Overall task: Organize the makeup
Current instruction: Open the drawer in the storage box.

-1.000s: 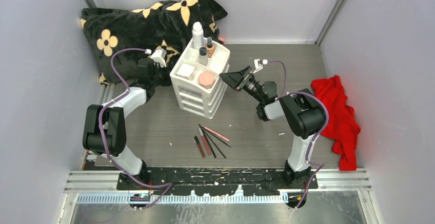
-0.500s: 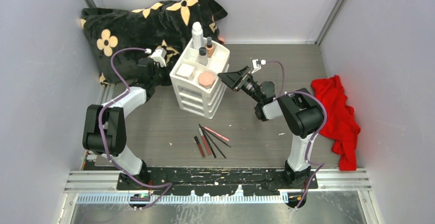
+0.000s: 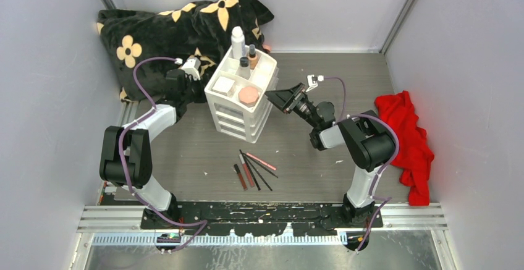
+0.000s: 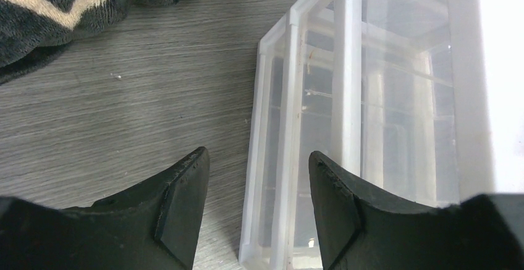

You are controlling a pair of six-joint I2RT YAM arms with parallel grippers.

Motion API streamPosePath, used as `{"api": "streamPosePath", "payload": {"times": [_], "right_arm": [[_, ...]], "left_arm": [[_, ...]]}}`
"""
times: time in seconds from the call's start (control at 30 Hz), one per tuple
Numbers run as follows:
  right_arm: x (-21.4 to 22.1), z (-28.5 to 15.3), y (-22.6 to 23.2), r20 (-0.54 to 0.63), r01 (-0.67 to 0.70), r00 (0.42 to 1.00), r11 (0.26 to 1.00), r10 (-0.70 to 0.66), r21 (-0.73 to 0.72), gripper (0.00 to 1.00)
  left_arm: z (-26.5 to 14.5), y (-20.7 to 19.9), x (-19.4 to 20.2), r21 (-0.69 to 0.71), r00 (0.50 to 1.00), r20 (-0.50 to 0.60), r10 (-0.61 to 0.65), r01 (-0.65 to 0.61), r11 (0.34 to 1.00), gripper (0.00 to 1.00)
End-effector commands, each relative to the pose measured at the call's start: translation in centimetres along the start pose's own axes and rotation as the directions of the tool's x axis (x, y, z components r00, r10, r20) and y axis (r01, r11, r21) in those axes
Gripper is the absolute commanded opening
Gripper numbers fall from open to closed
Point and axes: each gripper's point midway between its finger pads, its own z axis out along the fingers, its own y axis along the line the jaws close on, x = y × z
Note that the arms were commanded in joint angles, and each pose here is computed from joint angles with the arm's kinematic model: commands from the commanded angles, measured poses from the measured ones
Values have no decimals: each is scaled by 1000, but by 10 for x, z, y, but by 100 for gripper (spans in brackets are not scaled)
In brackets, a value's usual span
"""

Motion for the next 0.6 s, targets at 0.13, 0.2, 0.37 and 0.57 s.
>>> {"api": "streamPosePath", "payload": {"times": [0.13,0.2,0.37,0.57], "right_arm": [[-32,-8,68,118,143,986,968,-121,-206,100],[-32,-8,66,118,132,987,971,-110,-202,100],[-36,-16,70,139,146,983,970,-120,-194,100],[-47,-32,75,170,168,976,969,-137,-180,100]], "left_arm": [[-1,-15,-20,47,999,48,25,-27,999,61],[-2,-15,-20,47,999,48,26,-28,998,61],[-2,-15,-19,48,999,45,24,-26,998,61],[-1,-17,-18,57,999,45,18,-20,998,61]]}}
